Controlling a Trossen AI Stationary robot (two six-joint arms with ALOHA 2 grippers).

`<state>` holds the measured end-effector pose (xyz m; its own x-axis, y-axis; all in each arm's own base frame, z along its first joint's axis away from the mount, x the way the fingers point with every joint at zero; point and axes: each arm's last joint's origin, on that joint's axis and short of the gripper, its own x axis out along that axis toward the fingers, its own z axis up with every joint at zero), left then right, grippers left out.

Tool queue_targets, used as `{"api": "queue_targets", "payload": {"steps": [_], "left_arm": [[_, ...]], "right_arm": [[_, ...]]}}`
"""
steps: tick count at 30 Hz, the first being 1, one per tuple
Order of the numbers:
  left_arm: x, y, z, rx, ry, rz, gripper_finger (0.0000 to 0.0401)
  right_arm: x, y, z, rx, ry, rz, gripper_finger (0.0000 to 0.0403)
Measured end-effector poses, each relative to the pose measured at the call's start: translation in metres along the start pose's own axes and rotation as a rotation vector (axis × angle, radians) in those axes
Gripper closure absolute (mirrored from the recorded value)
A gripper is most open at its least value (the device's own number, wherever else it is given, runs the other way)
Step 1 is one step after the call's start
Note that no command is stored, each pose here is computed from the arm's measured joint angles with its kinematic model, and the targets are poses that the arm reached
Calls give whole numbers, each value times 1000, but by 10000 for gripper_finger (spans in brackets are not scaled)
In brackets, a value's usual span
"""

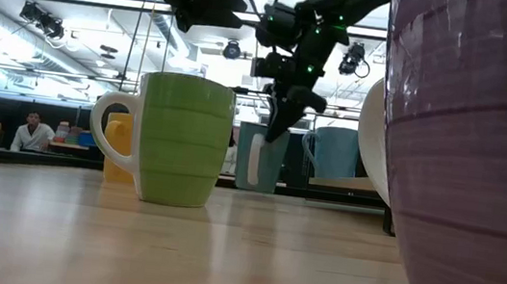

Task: Place coffee mugs
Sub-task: Put the blue mug on the shelf

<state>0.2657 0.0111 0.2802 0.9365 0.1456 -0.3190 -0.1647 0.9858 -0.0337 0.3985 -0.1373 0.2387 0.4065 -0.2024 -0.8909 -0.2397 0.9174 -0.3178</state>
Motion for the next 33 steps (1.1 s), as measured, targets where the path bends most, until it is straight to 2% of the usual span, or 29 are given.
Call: {"api": "queue_targets", "payload": {"steps": [8, 18, 25, 33], "left_arm": [[0, 0, 0, -1, 0, -1, 200], [0, 0, 0, 0, 0, -9, 200], [0, 0, 0, 0, 0, -8, 200], [0, 0, 0, 0, 0, -5, 200]], "right_arm": [[-28, -5, 17, 0, -25, -9, 369], [-83, -7, 37, 90, -31, 5, 369], [-120, 1, 43, 149, -2, 35, 369], [-141, 20, 43, 206, 98, 66, 369]]}}
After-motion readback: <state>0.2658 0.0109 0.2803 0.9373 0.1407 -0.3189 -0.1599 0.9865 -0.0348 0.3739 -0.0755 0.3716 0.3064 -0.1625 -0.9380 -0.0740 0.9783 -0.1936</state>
